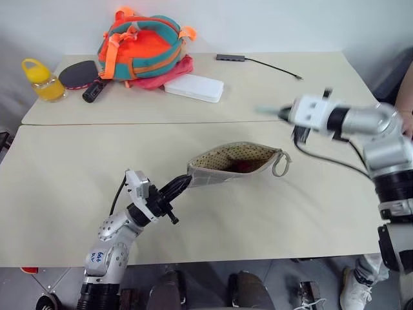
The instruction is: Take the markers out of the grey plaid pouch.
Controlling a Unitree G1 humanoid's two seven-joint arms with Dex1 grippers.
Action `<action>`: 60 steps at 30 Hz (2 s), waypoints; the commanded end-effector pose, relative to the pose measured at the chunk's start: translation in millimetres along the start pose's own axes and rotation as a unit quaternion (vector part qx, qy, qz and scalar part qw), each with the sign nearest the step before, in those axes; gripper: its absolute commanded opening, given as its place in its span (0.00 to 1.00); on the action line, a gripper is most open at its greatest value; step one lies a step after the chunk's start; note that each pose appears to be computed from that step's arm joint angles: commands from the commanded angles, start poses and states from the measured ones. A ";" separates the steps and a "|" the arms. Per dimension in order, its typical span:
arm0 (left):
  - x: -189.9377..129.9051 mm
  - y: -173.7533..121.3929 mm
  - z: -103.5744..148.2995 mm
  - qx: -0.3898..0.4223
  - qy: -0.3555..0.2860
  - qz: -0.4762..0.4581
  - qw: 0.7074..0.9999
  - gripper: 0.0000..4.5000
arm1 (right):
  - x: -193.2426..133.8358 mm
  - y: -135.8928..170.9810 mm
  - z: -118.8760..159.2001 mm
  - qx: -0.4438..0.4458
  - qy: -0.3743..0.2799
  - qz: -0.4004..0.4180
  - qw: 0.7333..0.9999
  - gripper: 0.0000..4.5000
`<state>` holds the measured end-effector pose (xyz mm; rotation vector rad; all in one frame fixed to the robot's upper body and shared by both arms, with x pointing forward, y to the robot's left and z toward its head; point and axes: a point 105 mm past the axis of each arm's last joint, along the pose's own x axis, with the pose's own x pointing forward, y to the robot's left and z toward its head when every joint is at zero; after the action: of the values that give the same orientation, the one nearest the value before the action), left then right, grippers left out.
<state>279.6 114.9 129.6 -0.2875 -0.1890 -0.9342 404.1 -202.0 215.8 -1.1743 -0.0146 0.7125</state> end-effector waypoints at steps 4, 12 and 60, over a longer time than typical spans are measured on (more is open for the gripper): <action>-0.7 -8.8 9.2 0.019 -0.011 -0.014 1.000 0.00 | -2.8 8.1 -26.9 -0.020 0.032 -0.018 0.999 0.08; 3.0 -11.3 9.8 0.017 -0.013 -0.017 1.000 0.00 | -4.7 36.9 -48.5 0.031 0.056 0.029 0.998 0.31; 17.0 -25.1 0.5 -0.114 0.023 -0.079 0.990 0.00 | 26.3 67.5 120.2 -0.127 -0.124 0.201 0.963 0.36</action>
<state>271.3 88.9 128.4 -0.4627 -0.0234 -1.1013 351.2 -80.5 189.3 -1.3169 -0.0429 1.2272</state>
